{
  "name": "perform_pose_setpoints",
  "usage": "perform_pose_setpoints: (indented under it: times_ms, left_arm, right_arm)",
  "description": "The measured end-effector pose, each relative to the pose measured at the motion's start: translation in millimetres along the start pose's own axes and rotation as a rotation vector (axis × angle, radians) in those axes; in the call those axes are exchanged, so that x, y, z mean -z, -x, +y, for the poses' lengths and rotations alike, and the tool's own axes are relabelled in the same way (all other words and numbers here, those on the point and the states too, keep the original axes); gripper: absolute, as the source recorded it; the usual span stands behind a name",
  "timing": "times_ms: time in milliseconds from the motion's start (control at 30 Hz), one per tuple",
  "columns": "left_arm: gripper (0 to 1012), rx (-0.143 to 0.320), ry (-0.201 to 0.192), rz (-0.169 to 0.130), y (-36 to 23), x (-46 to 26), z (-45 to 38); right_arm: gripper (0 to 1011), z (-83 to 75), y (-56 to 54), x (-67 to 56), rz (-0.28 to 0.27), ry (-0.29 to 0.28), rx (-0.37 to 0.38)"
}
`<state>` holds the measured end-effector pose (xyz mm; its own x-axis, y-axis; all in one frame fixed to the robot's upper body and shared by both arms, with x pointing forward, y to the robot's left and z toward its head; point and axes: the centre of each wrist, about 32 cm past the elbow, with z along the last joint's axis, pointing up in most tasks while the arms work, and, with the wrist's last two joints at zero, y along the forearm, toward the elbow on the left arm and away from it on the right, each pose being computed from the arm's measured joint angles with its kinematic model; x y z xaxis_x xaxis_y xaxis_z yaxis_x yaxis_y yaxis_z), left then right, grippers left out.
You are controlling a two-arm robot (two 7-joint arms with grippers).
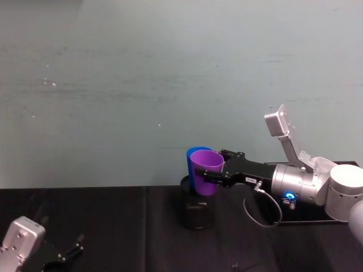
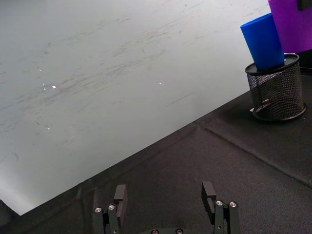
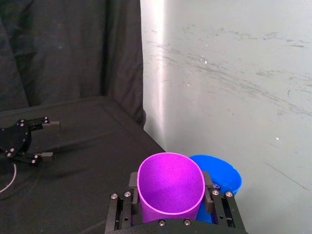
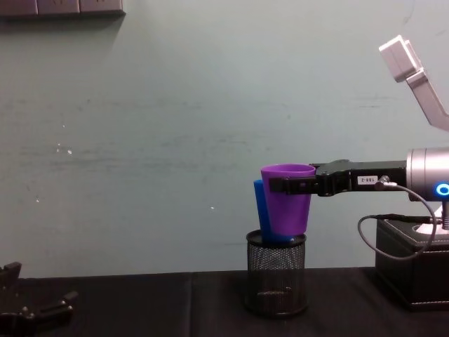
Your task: Pick up one cup with a gripper and tap it against the other cup.
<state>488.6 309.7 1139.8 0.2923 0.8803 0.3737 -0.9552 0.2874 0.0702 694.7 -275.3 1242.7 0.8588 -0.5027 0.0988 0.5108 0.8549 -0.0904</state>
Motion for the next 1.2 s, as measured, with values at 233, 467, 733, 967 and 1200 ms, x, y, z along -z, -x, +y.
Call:
perform_pose_setpoints:
  times_ms: [233,467,733,967,1200]
  left_arm:
    - [1000,0.000,0.000,0.000,0.0,0.0,0.0]
    - [1000,0.000,0.000,0.000,0.0,0.0,0.0]
    - [1000,0.000,0.000,0.000,0.0,0.0,0.0]
    - [1000,0.000,0.000,0.000,0.0,0.0,0.0]
    - [1000,0.000,0.000,0.000,0.0,0.0,0.0]
  right_arm:
    - [734,0.2,0.6,-2.7,-0.015,0.001,-0.009]
    - [733,-4.3,7.7,-6.7,-0.024,0.011,-0.036]
    - [733,-13.8,20.8,-9.7,-0.016,0.011,-0.068]
    - [733,-19.7,31.7,-11.2,-0.011,0.004,-0.083]
    - [733,-25.1,40.6,-11.1,0.000,0.001,-0.093]
